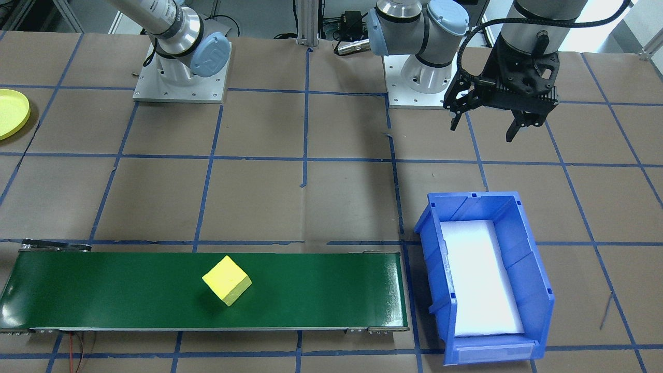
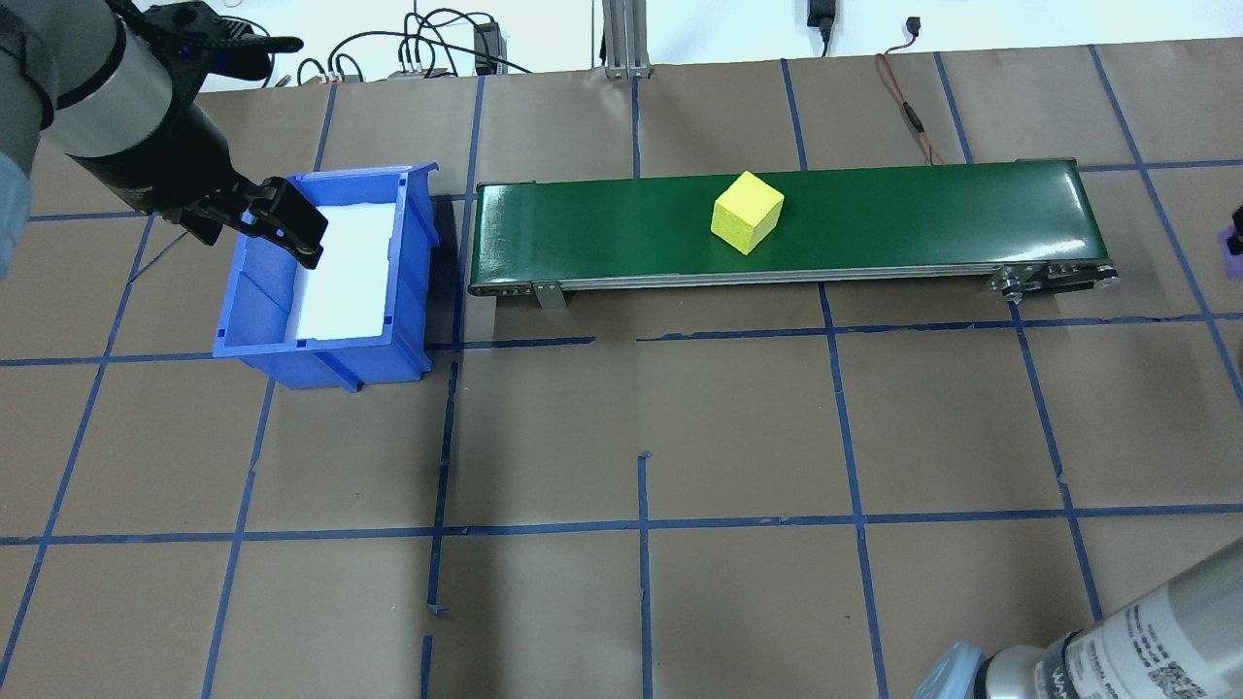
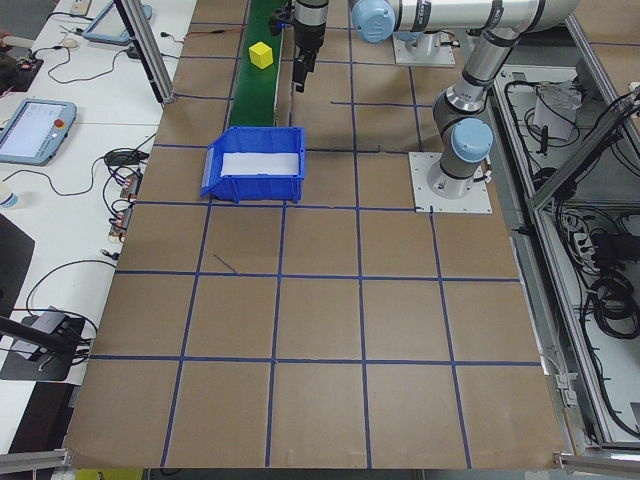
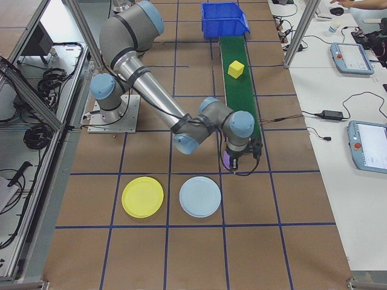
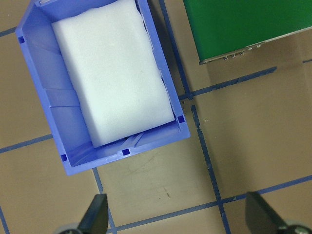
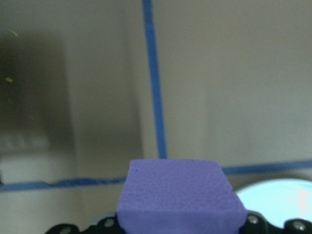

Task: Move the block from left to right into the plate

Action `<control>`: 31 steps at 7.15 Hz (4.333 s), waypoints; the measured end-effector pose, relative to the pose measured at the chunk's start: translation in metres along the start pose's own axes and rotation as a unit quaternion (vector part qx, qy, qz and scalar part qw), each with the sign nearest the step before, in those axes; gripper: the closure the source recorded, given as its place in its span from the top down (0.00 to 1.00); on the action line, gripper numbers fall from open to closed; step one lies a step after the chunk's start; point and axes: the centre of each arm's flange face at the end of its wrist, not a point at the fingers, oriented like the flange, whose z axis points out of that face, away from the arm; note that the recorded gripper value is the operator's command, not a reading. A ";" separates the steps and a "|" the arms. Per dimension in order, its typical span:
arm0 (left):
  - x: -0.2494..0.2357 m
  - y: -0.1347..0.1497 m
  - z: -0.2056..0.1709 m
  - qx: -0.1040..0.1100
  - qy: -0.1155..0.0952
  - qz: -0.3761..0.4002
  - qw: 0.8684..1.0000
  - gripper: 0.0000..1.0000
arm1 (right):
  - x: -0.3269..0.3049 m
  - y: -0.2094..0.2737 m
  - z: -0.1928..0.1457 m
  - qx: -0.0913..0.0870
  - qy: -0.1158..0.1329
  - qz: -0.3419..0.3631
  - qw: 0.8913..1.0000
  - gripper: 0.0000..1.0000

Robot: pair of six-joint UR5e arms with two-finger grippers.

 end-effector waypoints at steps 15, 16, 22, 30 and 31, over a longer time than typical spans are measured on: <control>0.000 -0.003 -0.007 0.008 0.002 0.003 1.000 1.00 | -0.083 -0.008 -0.060 0.066 -0.020 -0.033 0.997 1.00; 0.001 -0.003 -0.005 0.007 0.003 0.004 1.000 1.00 | -0.123 -0.021 -0.062 0.058 -0.017 -0.029 0.998 1.00; -0.002 -0.004 -0.001 0.004 0.005 0.002 1.000 1.00 | -0.305 -0.053 -0.048 0.024 -0.026 0.115 0.993 1.00; -0.004 -0.008 -0.004 0.007 0.003 0.002 1.000 1.00 | -0.331 -0.084 -0.007 -0.017 -0.097 0.252 0.963 0.94; -0.004 -0.008 -0.005 0.008 0.002 0.002 1.000 1.00 | -0.329 -0.092 0.001 -0.019 -0.099 0.252 0.962 0.92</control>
